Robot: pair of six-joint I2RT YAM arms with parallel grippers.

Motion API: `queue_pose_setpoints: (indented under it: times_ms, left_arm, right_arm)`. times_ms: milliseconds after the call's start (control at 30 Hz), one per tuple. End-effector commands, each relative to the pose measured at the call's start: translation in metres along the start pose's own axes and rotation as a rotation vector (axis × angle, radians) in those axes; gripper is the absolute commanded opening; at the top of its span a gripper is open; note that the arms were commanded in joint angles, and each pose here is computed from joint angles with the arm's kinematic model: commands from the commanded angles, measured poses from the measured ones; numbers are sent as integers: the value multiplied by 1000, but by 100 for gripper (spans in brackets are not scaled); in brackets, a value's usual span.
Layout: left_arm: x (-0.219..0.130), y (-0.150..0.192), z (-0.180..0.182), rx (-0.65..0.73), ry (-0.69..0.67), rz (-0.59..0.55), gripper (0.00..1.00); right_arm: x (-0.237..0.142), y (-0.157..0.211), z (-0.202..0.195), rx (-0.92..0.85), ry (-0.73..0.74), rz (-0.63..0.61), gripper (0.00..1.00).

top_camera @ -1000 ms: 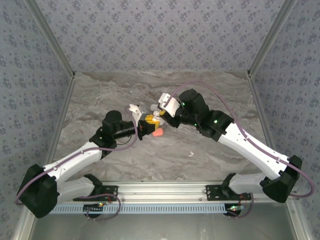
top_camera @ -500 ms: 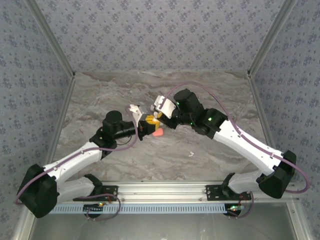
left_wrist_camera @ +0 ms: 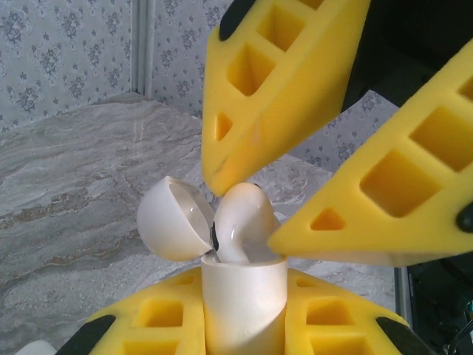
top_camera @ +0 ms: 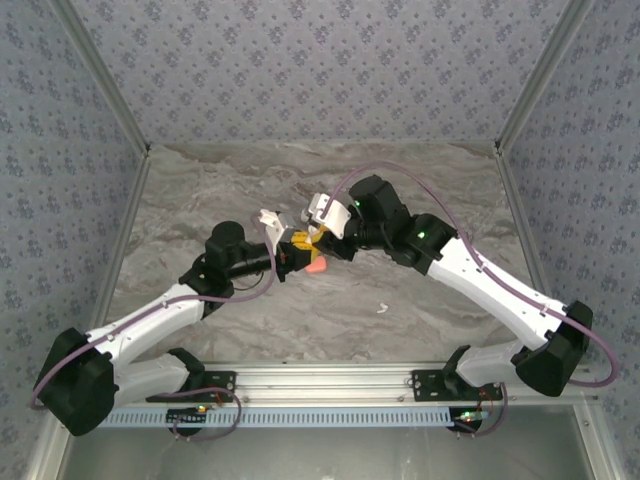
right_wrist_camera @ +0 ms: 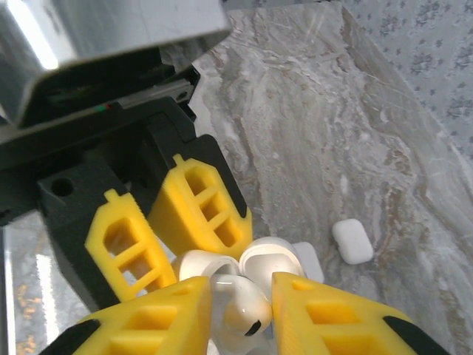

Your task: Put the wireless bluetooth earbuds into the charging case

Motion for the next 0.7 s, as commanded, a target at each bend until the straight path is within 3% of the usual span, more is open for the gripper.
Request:
queue_pose_setpoints:
  times_ms: [0,167,333,667]
  left_arm:
    - [-1,-23,-8,59,31,-70,0]
    - [-2,-24,-8,62,28,-82,0]
    - [-4,-25,-7,64,9,-107,0]
    - [-25,-43,2,108,-188,-309,0]
  right_arm:
    - [-11,-10,2,71,-118,-39,37]
    - [-35,-23,-6,156,-165,-136,54]
    - [-59,-24,-24,254,-97,-197,64]
    - [-73,35,-63,570,212,-39,67]
Point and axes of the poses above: each hand's point on the last joint's axis, 136 mm out from that joint toward the fingers, its own x axis out along the fingers, its own z axis along the line the jaws close on, y = z × x, the point moved 7 cm from there along -x, back along the fingers, and after that the axes turned 1 degree about x, right-handed, at the moved point
